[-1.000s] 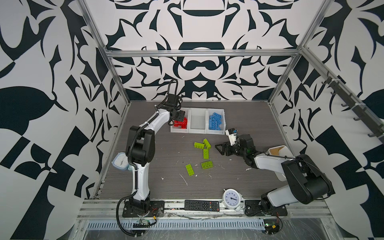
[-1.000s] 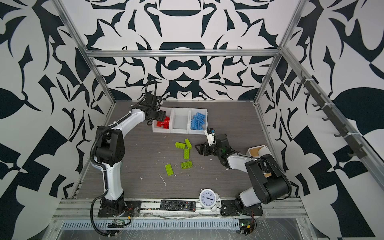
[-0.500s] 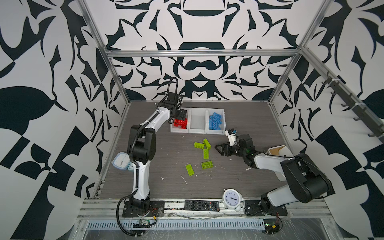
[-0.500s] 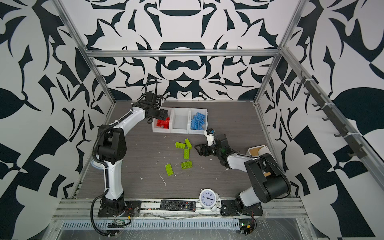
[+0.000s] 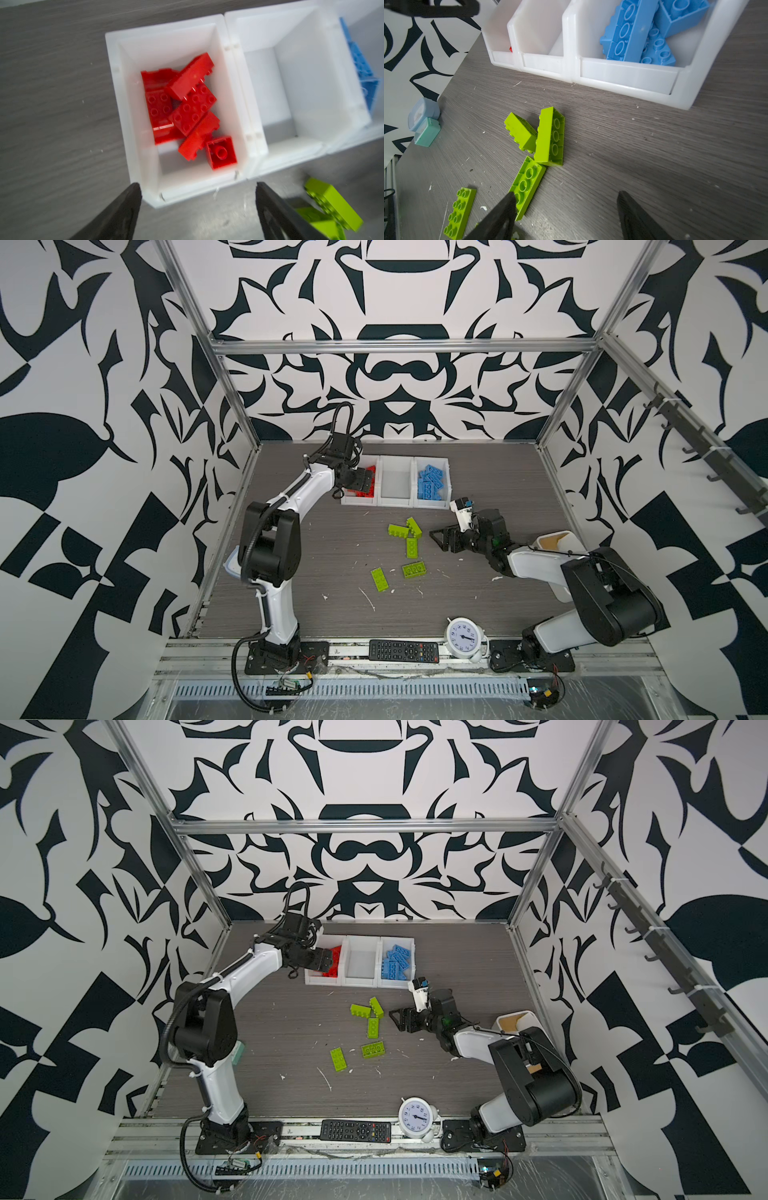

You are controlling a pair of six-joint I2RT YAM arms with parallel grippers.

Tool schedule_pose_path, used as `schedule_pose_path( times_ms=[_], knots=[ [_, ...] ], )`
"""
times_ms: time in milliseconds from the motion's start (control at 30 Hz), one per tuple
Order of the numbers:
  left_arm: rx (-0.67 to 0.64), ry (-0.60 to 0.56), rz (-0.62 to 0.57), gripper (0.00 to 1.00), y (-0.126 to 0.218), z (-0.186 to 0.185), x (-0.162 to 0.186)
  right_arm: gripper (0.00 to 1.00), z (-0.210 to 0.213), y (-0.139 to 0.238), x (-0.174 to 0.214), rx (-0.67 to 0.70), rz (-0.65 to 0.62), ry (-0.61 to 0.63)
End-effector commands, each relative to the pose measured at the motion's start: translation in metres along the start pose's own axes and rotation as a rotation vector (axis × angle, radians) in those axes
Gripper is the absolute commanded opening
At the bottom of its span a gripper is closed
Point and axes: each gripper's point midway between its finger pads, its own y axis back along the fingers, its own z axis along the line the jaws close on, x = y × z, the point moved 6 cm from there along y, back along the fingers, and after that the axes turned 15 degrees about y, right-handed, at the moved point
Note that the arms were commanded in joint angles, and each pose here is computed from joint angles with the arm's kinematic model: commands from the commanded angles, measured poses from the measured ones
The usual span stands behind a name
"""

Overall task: Sort the legos into containers by color
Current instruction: 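Move the open left gripper toward the lime-green bricks nearer the robot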

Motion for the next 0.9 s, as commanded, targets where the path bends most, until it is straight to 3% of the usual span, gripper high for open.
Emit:
schedule_pose_path(
  times_ms=[0, 233, 433, 633, 867],
  knots=[
    [0.042, 0.033, 0.023, 0.89, 0.040, -0.021, 0.035, 0.79, 0.004, 0.002, -0.019, -0.009, -0.053, 0.044],
    [0.050, 0.112, 0.132, 0.86, 0.087, -0.042, 0.123, 0.79, 0.004, 0.002, -0.019, -0.008, -0.054, 0.045],
    [0.030, 0.235, 0.262, 0.79, 0.097, -0.051, 0.196, 0.79, 0.005, 0.002, -0.020, -0.013, -0.055, 0.046],
    [-0.012, 0.280, 0.271, 0.78, 0.103, -0.059, 0.229, 0.79, 0.007, 0.002, -0.019, -0.019, -0.052, 0.045],
    [-0.065, 0.298, 0.328, 0.79, 0.086, -0.063, 0.249, 0.79, 0.008, 0.004, -0.021, -0.022, -0.059, 0.047]
  ],
)
